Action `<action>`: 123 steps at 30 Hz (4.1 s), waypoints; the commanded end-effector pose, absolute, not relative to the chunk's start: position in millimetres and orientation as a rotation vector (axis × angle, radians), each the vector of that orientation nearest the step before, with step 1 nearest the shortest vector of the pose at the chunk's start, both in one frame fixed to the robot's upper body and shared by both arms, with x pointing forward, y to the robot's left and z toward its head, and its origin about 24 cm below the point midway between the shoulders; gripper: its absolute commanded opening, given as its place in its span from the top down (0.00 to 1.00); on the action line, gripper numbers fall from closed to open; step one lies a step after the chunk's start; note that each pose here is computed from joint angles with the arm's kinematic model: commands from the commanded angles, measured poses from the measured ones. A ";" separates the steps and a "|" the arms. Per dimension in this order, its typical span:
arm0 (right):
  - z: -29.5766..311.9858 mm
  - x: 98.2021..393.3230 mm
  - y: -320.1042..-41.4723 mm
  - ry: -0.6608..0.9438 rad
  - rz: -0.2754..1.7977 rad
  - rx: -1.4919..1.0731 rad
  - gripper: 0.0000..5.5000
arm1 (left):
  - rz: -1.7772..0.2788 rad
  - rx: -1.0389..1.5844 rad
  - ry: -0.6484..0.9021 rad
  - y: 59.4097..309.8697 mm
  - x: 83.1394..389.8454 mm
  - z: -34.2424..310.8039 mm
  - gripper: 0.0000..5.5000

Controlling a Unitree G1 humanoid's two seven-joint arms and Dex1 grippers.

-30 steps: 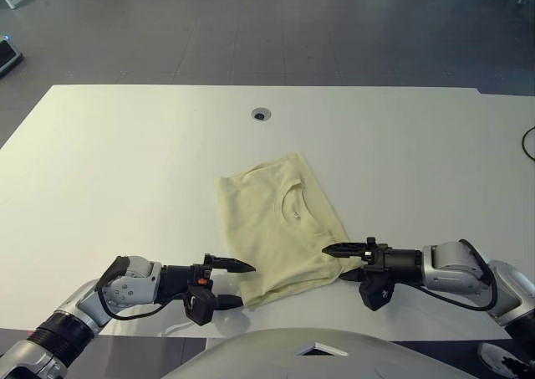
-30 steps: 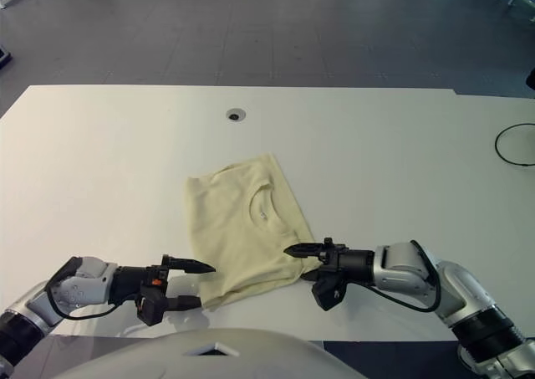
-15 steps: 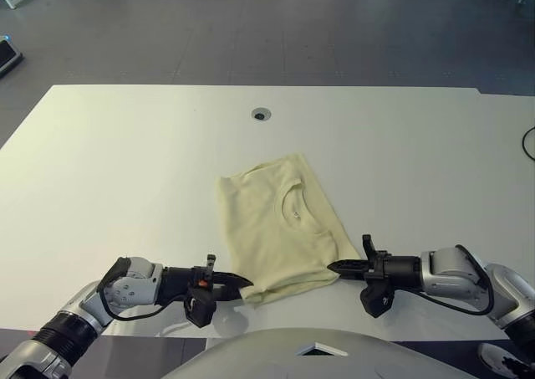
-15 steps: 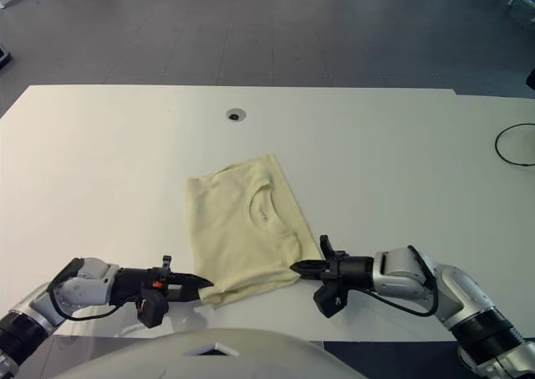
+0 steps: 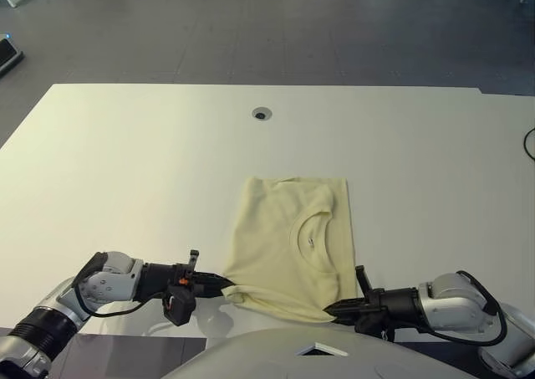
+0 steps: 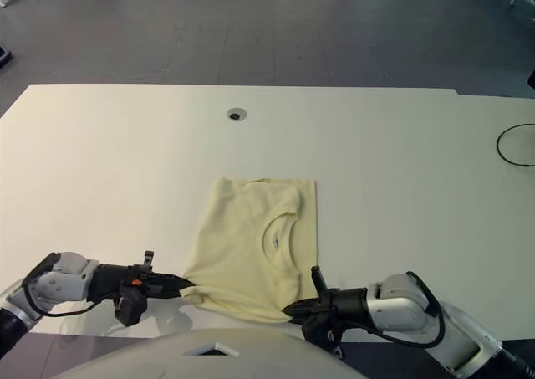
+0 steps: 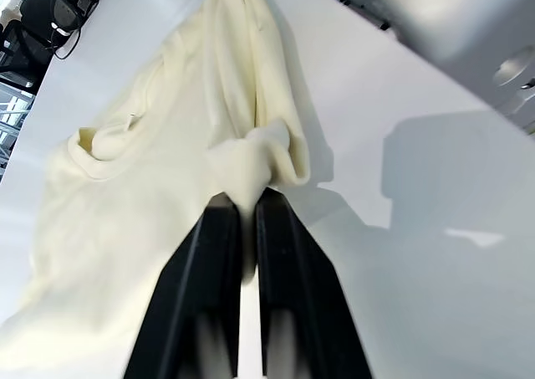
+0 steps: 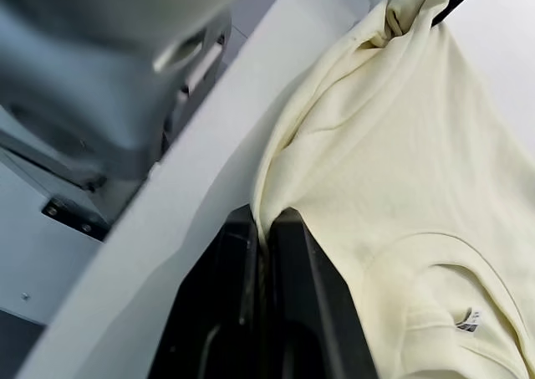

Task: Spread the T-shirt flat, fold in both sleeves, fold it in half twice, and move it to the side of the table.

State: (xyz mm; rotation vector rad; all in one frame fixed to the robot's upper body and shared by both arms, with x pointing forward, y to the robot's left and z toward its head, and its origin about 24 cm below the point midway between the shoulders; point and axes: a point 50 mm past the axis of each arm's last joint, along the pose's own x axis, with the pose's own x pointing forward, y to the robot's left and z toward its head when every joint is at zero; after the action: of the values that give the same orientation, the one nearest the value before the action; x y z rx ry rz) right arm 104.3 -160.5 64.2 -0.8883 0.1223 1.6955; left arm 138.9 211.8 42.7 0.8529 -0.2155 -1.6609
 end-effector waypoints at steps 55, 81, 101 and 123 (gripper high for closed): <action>120.7 292.1 -168.2 0.410 1.565 -0.619 1.00 | -1.562 0.452 0.374 223.3 250.2 104.2 0.99; 91.7 338.5 -169.3 0.432 1.342 -0.506 0.81 | -1.201 0.045 0.408 216.1 322.3 67.3 0.67; 112.0 336.6 -174.2 0.221 1.076 -0.259 0.33 | -0.713 0.024 0.023 239.1 343.2 102.8 0.08; 85.9 283.5 -84.4 0.366 1.410 0.113 1.00 | -1.335 0.186 0.257 187.4 226.2 73.7 0.52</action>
State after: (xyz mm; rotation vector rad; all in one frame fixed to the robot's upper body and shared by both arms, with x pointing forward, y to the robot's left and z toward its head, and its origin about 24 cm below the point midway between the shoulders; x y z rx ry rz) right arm 278.4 -94.2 89.3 0.1049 0.3462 1.4068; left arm 227.9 187.1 74.6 0.1541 0.2511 -1.3249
